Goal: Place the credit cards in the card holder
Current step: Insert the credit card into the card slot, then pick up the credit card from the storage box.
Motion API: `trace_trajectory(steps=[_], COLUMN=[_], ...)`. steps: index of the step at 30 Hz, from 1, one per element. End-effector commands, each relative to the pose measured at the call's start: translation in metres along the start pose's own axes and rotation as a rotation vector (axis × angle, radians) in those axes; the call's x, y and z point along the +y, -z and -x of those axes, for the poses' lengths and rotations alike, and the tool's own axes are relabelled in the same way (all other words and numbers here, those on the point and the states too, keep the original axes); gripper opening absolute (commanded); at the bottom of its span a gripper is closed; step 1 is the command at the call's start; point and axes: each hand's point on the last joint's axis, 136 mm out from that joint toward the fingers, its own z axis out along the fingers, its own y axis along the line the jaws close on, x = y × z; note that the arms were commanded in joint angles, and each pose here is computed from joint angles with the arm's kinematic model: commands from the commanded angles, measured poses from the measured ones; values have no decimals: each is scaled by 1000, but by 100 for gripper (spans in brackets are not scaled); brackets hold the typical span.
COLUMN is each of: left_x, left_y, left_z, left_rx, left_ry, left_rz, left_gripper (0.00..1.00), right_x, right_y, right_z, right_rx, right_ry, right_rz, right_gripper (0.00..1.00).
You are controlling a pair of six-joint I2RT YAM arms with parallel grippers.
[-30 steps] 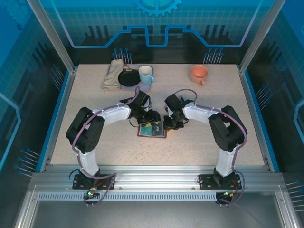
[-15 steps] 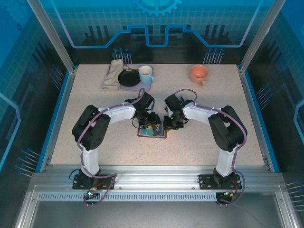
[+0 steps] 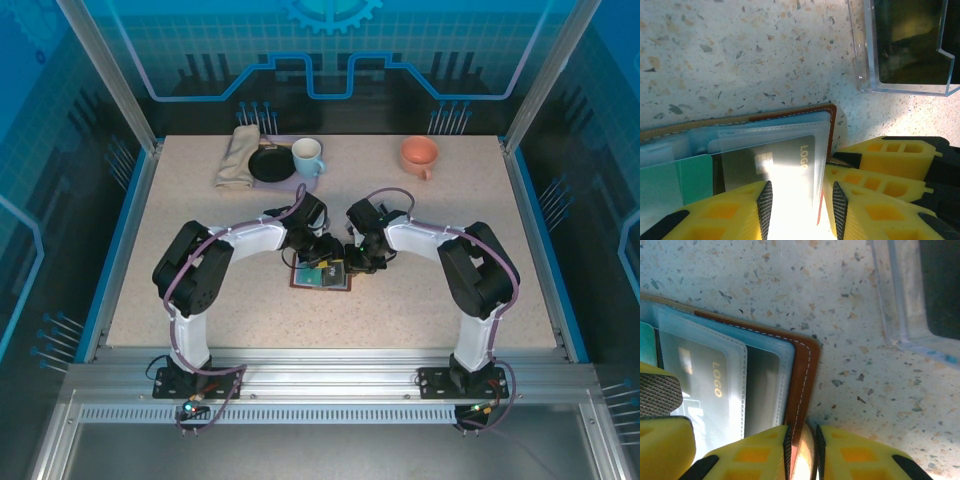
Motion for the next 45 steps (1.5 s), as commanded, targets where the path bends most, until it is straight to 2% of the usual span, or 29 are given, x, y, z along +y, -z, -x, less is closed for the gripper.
trace_trajectory(steps=[1, 4, 8, 12, 15, 19, 23, 26, 32, 41, 45], left_x=[-3, 8, 15, 7, -8, -30, -38, -42, -47, -38, -32], left_y=[15, 35, 55, 69, 70, 63, 55, 48, 30, 25, 25], left_z=[0, 4, 8, 17, 23, 31, 39, 43, 48, 56, 56], left_rx=[-30, -91, -149, -176, -158, -122, -108, -94, -66, -92, -95], left_ry=[-20, -8, 22, 50, 46, 45, 59, 74, 102, 149, 167], left_rz=[34, 121, 138, 66, 6, -59, -59, -66, -73, -38, -33], left_gripper=[42, 44, 48, 54, 58, 61, 62, 63, 63, 62, 62], right_x=[0, 9, 9, -4, -26, -46, -42, -52, -55, -18, -16], right_y=[12, 36, 73, 110, 134, 148, 142, 138, 126, 99, 88], right_z=[7, 16, 26, 37, 54, 77, 94, 106, 118, 110, 109], right_rx=[-41, -101, -177, -250, -314, -313, -282, -261, -219, -148, -130], right_ry=[1, 34, 66, 97, 121, 199, 300, 291, 321, 374, 399], right_rz=[-2, 22, 15, -47, -150, -263, -280, -352, -397, -235, -284], right_gripper=[27, 32, 42, 50, 56, 56, 54, 54, 53, 47, 46])
